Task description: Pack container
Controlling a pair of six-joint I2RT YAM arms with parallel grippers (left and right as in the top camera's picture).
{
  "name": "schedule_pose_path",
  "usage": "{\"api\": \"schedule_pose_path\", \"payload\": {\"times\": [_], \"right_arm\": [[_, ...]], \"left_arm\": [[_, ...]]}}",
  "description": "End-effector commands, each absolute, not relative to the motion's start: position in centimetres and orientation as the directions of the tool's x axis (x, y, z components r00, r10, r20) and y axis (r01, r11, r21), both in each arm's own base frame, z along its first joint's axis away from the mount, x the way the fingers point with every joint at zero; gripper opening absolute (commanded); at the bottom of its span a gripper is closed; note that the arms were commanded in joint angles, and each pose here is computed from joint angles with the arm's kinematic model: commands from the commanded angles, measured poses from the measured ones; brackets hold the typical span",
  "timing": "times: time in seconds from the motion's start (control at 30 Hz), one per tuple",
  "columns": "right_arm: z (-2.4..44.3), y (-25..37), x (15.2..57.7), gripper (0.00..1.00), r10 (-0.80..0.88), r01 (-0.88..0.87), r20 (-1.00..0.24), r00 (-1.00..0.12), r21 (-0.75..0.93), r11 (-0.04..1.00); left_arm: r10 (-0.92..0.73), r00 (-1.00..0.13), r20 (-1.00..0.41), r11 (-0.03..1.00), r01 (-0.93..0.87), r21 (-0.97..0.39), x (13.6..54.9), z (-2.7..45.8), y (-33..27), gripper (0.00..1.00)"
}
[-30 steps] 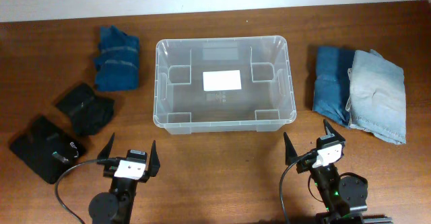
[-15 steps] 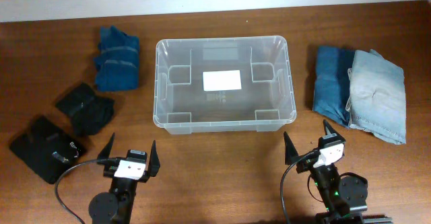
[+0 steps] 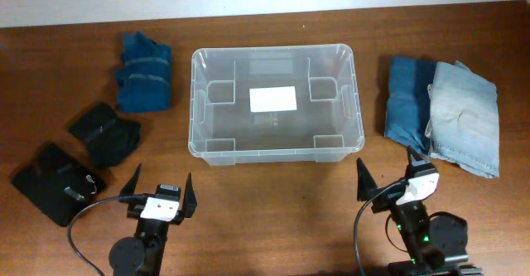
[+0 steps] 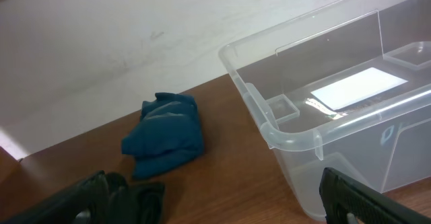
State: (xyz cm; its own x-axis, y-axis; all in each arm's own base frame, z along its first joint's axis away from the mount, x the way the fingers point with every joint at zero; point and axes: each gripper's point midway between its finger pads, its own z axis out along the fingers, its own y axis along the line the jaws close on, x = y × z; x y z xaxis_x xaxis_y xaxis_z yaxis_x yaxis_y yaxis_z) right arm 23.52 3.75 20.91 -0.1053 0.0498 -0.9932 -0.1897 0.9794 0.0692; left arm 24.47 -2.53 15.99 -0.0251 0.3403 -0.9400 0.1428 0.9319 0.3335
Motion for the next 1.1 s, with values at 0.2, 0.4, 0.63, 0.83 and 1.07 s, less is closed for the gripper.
{"api": "schedule_pose_path", "payload": {"times": [0.2,0.4,0.63,0.83,1.07], "right_arm": [[25.6,3.6,25.0,0.98,0.052,-0.159,-0.966,-0.252,0.094,0.983],[28.7,1.1,26.5,0.98,0.084,-0.038,-0.881,-0.466,0.115,0.993],[31.3,-5.7,28.1,0.98,0.218,0.208,-0.776,-0.592,0.115,0.971],[28.4,-11.7,29.8,0.99,0.260,0.316,-0.708,-0.656,0.055,0.947],[20.5,-15.4,32.9,0.98,0.292,0.341,-0.538,-0.791,0.010,0.940]], "left_arm": [[0.326,-0.030,-0.945,0.938,0.133,0.320,24.5,15.8,-2.3,1.00],[0.326,-0.030,-0.945,0.938,0.133,0.320,24.5,15.8,-2.3,1.00],[0.326,-0.030,-0.945,0.938,0.133,0.320,24.5,15.8,-2.3,0.99],[0.326,-0.030,-0.945,0.938,0.133,0.320,24.5,15.8,-2.3,0.99],[0.326,-0.030,-0.945,0.938,0.133,0.320,24.5,15.8,-2.3,0.99]]}}
